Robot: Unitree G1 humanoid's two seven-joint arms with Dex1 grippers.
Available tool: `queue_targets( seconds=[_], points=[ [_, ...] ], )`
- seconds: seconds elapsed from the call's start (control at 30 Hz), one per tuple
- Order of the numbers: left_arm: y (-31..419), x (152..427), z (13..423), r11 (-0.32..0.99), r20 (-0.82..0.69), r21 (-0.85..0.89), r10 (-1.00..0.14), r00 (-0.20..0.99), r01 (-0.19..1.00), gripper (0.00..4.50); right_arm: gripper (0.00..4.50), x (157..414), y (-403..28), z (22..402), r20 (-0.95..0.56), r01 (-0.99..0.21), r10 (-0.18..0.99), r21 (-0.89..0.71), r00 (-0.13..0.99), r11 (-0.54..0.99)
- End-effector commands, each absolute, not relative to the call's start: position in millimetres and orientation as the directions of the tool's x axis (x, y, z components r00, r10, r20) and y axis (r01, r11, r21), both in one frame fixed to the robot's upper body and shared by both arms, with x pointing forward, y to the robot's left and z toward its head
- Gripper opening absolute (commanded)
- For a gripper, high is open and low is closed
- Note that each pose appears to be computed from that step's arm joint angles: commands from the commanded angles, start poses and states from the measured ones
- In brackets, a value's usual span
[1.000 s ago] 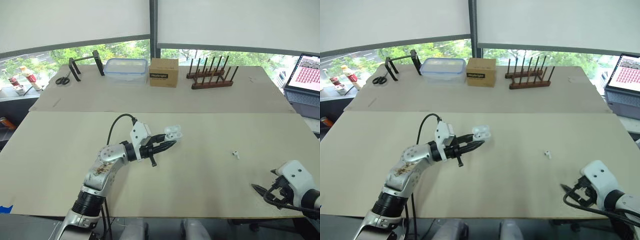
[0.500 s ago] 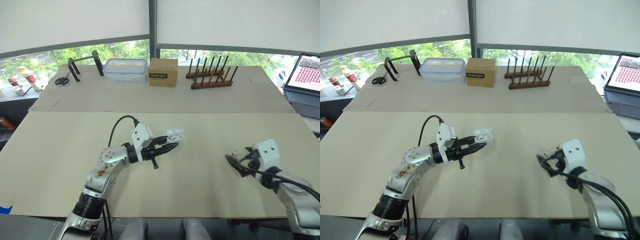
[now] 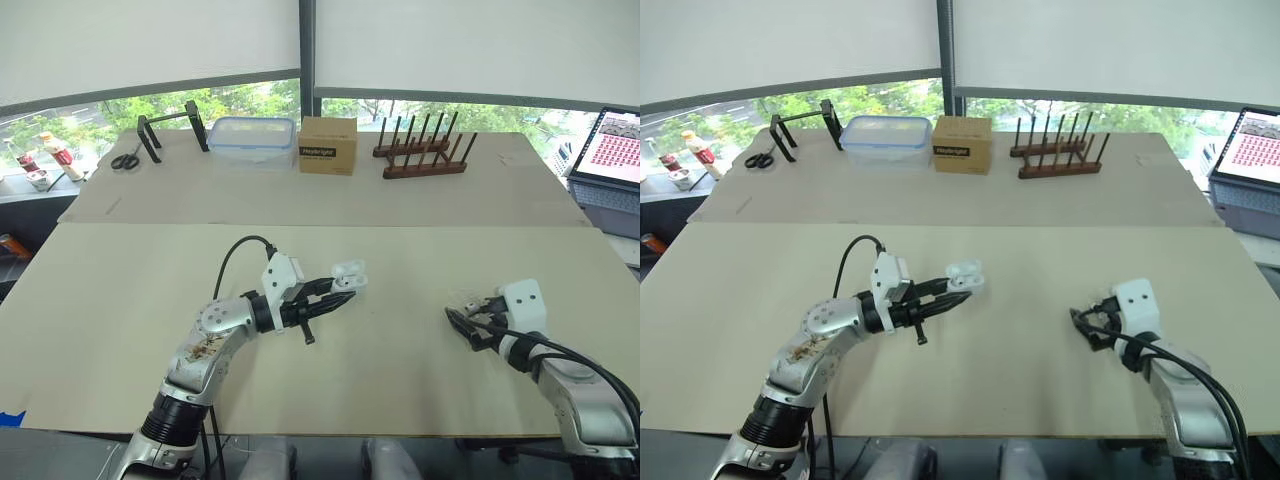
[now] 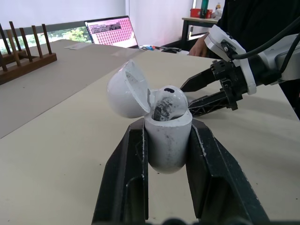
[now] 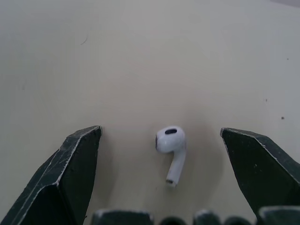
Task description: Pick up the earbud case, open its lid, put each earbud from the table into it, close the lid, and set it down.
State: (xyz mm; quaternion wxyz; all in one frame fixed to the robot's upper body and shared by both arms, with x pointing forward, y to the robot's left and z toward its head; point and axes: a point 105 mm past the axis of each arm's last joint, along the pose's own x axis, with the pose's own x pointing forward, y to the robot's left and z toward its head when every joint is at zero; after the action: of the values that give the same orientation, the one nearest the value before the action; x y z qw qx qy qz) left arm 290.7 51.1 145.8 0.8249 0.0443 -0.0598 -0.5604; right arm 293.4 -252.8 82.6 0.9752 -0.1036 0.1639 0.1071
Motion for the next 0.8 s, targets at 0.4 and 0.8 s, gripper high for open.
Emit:
queue_targets(
  seconds=[0.4,0.8],
  points=[
    [49,286,157,0.354,0.085,0.161,-0.935,0.344,0.921,0.58,1.21,295,-254,81,-0.387,-0.236,0.176,-0.111,0.905,0.966],
    [47,272,152,0.363,0.088,0.12,-0.931,0.354,0.924,0.58,0.3,254,-187,119,-0.554,-0.878,0.681,-0.301,0.478,0.372]
  ],
)
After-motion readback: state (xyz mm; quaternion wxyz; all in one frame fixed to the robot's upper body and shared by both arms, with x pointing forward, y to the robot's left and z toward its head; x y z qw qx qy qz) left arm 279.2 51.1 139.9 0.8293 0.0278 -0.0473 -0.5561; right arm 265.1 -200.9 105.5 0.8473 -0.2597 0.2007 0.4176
